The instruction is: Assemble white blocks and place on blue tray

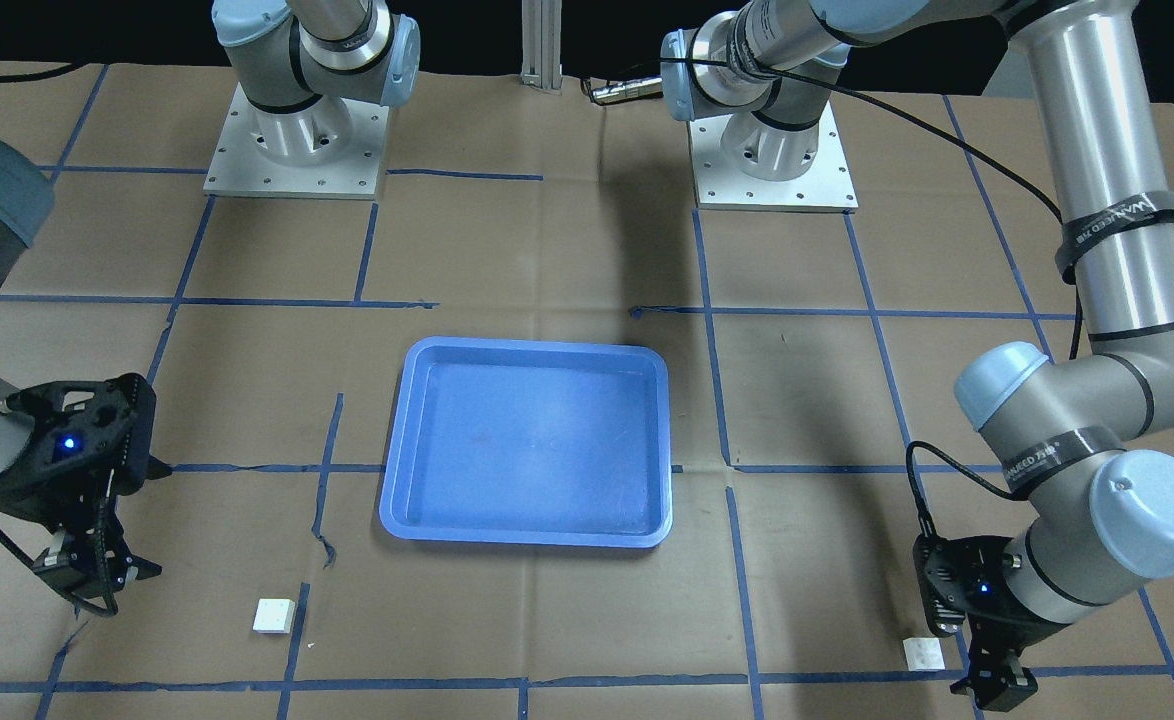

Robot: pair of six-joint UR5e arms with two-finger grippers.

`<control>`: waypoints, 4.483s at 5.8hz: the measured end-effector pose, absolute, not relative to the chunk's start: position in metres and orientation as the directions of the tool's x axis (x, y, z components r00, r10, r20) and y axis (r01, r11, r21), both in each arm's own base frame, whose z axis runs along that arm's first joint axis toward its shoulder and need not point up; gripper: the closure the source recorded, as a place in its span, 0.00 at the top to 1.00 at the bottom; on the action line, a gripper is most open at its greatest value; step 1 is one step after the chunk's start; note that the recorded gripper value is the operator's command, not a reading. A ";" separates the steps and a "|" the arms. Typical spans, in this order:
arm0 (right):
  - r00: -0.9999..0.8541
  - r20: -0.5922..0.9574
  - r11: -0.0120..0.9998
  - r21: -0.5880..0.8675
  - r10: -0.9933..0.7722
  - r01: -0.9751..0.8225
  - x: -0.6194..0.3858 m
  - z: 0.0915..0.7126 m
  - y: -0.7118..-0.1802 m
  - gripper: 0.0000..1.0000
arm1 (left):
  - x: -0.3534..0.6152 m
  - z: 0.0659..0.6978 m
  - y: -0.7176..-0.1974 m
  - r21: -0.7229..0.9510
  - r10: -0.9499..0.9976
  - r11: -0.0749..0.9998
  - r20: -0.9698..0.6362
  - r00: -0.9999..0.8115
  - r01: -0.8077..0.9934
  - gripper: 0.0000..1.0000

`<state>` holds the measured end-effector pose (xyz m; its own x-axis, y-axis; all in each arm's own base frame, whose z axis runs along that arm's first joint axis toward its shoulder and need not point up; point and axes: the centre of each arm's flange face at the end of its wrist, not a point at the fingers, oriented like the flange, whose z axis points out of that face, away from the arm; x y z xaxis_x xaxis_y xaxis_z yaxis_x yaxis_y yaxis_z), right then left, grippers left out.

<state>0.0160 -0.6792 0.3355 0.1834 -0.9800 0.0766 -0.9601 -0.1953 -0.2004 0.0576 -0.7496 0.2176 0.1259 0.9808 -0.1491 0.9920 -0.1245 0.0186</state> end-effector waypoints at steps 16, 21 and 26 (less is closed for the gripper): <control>-0.021 0.040 0.005 -0.369 -0.999 -0.929 0.025 0.172 -0.719 0.71 | -0.196 0.266 -0.612 -0.049 0.991 -0.130 0.004 0.130 0.990 0.00; -0.020 0.041 0.004 -0.369 -0.999 -0.929 0.025 0.171 -0.720 0.38 | -0.326 0.231 -0.531 -0.037 0.997 0.072 0.023 -0.071 0.997 0.00; -0.023 0.057 0.001 -0.363 -0.998 -0.932 0.024 0.181 -0.723 0.23 | -0.364 0.180 -0.518 -0.037 0.994 0.104 -0.006 -0.105 0.994 0.13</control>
